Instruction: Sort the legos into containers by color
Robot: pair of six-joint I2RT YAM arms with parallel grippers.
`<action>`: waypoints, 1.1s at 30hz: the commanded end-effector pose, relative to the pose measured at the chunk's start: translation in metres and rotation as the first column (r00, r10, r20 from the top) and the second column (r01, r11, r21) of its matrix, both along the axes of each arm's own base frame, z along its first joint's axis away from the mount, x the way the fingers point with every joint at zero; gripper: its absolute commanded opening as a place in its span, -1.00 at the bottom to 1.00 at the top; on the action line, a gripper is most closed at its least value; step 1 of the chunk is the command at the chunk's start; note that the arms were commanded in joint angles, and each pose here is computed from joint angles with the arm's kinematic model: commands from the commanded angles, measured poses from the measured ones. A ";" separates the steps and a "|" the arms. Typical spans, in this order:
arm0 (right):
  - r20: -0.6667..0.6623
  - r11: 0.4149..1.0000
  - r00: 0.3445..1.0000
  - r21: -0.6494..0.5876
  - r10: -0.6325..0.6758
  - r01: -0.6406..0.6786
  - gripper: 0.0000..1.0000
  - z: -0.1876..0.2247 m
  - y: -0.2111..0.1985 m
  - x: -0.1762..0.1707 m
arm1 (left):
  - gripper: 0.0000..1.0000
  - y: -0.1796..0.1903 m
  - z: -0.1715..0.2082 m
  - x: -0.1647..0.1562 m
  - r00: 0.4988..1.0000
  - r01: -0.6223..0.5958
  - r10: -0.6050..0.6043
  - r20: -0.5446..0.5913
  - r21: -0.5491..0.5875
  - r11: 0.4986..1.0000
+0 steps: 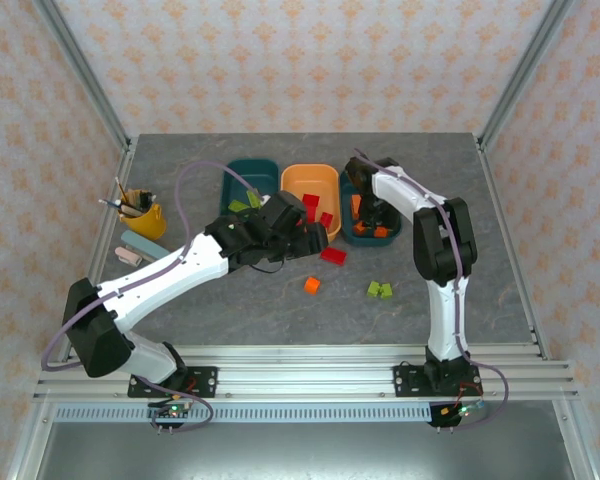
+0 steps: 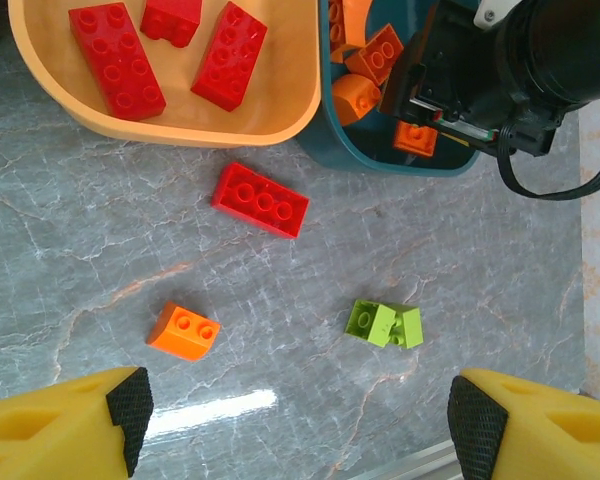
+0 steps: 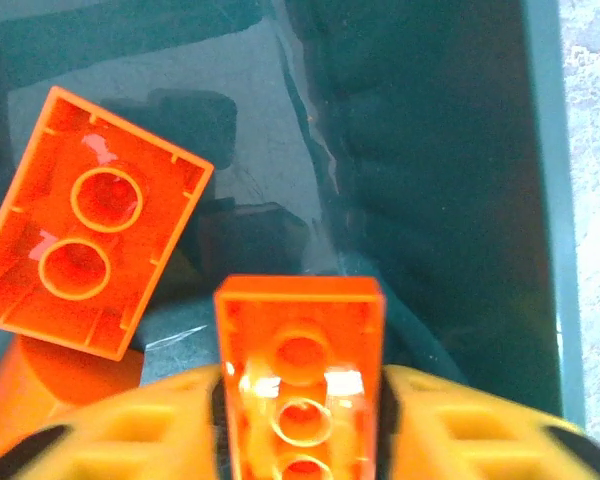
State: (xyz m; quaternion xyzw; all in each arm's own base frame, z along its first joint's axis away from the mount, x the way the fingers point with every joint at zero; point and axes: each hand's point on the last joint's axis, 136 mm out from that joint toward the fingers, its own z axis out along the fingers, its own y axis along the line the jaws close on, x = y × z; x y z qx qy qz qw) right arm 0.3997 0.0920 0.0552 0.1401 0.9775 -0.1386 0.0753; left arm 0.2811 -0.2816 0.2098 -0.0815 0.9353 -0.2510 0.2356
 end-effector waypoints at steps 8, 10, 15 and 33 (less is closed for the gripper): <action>0.158 0.998 0.987 0.066 0.004 -0.015 0.21 0.075 0.009 0.014 | 0.61 -0.018 -0.003 -0.007 0.996 0.087 -0.086 -0.008 0.023 0.996; 0.209 0.996 0.978 0.089 0.007 -0.026 0.19 0.103 0.011 0.010 | 0.61 -0.025 -0.009 -0.009 0.994 0.101 -0.100 -0.033 0.036 0.994; 0.300 0.988 0.954 0.147 -0.009 -0.037 0.18 0.152 0.004 -0.025 | 0.61 -0.045 -0.027 -0.009 0.989 0.078 -0.072 -0.128 0.046 0.996; 0.239 0.938 0.938 0.301 -0.250 0.173 0.15 0.147 -0.053 -0.220 | 0.27 -0.126 -0.099 -0.046 0.785 0.617 -0.554 -0.277 0.273 0.738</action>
